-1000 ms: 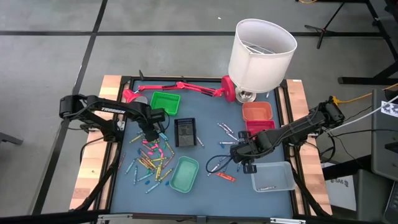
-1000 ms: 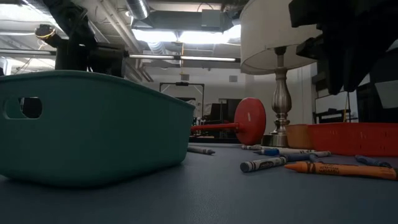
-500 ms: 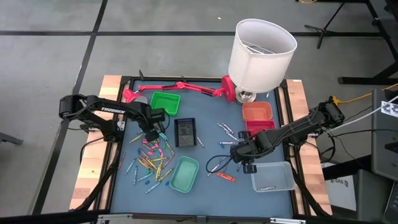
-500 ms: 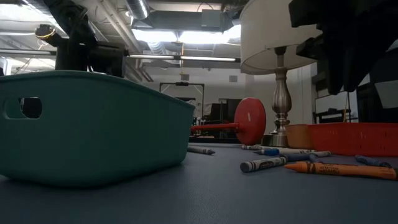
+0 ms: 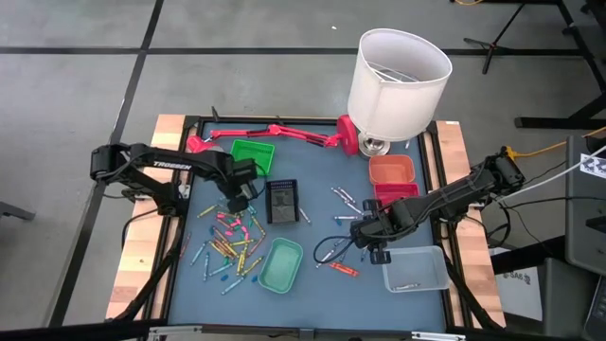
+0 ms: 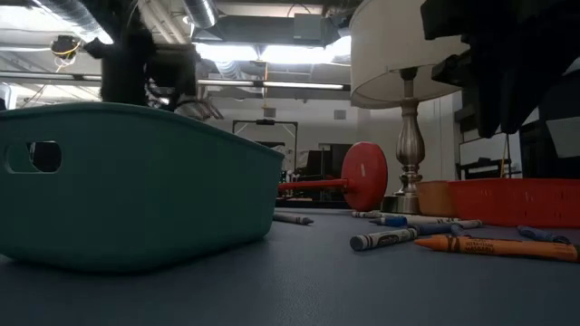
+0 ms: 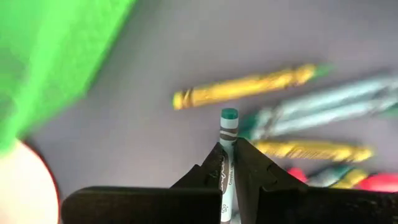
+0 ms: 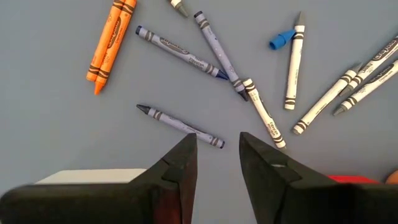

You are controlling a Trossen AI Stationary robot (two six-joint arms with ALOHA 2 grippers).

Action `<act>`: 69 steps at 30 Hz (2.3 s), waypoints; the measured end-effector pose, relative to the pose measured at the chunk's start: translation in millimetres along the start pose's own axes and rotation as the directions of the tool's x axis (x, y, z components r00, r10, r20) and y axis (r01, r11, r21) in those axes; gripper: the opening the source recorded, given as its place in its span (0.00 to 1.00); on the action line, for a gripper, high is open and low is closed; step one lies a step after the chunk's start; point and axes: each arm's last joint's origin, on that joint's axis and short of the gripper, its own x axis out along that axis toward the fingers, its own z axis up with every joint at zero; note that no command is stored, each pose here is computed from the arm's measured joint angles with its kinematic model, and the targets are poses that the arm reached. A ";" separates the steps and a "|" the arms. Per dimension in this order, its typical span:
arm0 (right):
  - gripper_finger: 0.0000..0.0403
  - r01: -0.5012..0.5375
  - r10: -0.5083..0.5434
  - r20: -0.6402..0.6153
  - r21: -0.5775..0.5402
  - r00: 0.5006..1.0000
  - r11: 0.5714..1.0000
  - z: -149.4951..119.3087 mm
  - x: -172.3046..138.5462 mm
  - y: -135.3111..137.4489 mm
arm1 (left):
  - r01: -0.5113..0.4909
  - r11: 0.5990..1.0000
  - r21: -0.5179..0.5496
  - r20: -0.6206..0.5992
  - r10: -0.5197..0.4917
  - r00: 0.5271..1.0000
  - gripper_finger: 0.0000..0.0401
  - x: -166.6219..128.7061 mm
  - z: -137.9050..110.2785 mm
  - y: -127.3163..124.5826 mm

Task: Sort crayons
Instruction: Put the blue green crayon into the green bin, then put the gray crayon into the white bin

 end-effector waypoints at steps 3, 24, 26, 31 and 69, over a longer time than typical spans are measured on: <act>0.29 0.000 0.000 0.000 0.000 1.000 1.000 0.0 0.0 -0.1 | 0.009 1.000 0.000 0.044 -0.009 0.999 0.01 -11.6 10.6 -1.4; 0.29 0.231 -0.232 0.062 0.023 0.971 0.973 4.7 -0.3 -16.0 | -0.055 0.998 0.029 0.488 0.034 0.872 0.01 -72.9 75.2 6.0; 0.29 0.233 -0.235 0.067 0.042 0.970 0.972 6.9 0.0 -21.7 | -0.111 0.994 -0.011 0.489 0.102 0.866 0.01 -72.8 76.0 12.5; 0.29 0.231 -0.243 0.099 0.113 0.965 0.966 14.3 0.4 -37.4 | -0.181 0.983 -0.019 0.468 0.168 0.867 0.01 -68.8 76.3 30.2; 0.29 0.084 -0.091 -0.004 0.412 0.996 0.907 -9.9 72.9 -107.2 | -0.206 0.976 -0.067 0.380 0.215 0.900 0.25 -31.6 58.2 52.1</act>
